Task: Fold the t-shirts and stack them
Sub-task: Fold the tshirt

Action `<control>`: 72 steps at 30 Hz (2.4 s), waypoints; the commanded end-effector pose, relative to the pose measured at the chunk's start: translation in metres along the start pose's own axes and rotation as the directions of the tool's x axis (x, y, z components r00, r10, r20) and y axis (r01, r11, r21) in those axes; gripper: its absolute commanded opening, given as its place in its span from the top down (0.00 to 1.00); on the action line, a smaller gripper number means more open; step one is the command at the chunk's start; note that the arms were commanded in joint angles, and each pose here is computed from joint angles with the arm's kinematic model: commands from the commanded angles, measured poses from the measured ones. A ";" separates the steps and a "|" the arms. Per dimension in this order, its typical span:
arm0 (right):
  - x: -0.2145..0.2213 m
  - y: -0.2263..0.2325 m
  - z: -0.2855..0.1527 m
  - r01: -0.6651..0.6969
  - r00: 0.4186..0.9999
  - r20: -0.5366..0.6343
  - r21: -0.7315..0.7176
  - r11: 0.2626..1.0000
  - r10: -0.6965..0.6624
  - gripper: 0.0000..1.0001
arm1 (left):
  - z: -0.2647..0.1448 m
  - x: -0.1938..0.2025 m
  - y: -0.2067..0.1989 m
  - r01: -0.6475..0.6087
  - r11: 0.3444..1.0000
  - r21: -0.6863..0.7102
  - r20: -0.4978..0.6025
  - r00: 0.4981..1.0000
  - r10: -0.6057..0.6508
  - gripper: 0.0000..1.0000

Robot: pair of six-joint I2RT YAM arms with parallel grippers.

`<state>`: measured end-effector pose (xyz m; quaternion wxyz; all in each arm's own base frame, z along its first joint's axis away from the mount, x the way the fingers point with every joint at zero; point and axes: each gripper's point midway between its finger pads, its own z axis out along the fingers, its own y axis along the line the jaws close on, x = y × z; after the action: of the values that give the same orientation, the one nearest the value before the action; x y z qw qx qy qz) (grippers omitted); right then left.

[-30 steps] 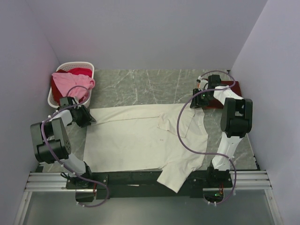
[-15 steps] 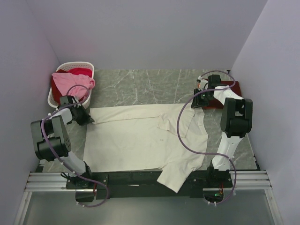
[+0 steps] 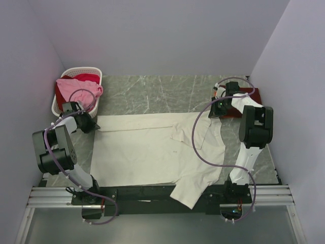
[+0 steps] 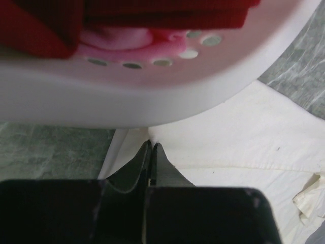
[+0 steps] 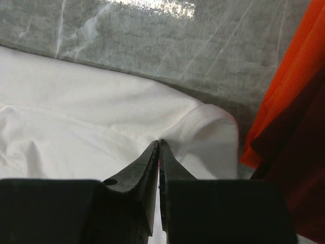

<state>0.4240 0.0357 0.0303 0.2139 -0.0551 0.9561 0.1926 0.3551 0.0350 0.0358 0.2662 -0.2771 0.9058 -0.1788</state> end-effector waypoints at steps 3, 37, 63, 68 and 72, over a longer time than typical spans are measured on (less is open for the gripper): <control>-0.018 -0.007 -0.008 0.010 0.998 0.055 0.023 1.000 -0.012 0.92 | -0.009 -0.042 -0.019 -0.031 0.998 0.048 0.123 0.992 0.025 0.99; -0.058 -0.011 -0.011 0.254 0.967 -0.041 0.054 0.966 -0.252 0.52 | -0.129 -0.040 -0.062 -0.227 0.972 0.064 0.467 0.867 0.172 0.36; -0.075 -0.007 -0.006 0.266 0.963 -0.073 0.138 0.954 -0.258 1.00 | -0.134 -0.027 -0.086 -0.302 0.940 0.155 0.467 0.861 0.200 0.36; -0.118 0.006 -0.004 0.286 0.954 0.024 0.232 0.930 -0.299 1.00 | -0.134 -0.028 -0.085 -0.301 0.942 0.148 0.469 0.860 0.201 0.36; -0.162 0.006 -0.010 0.236 0.949 0.131 0.311 0.921 -0.288 1.00 | -0.133 -0.030 -0.084 -0.297 0.944 0.140 0.470 0.860 0.201 0.36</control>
<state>0.5241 0.0459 0.0860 0.2580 -0.1676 0.9498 0.0568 0.3267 0.0111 0.1757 0.4888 -0.1789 0.8372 -0.1679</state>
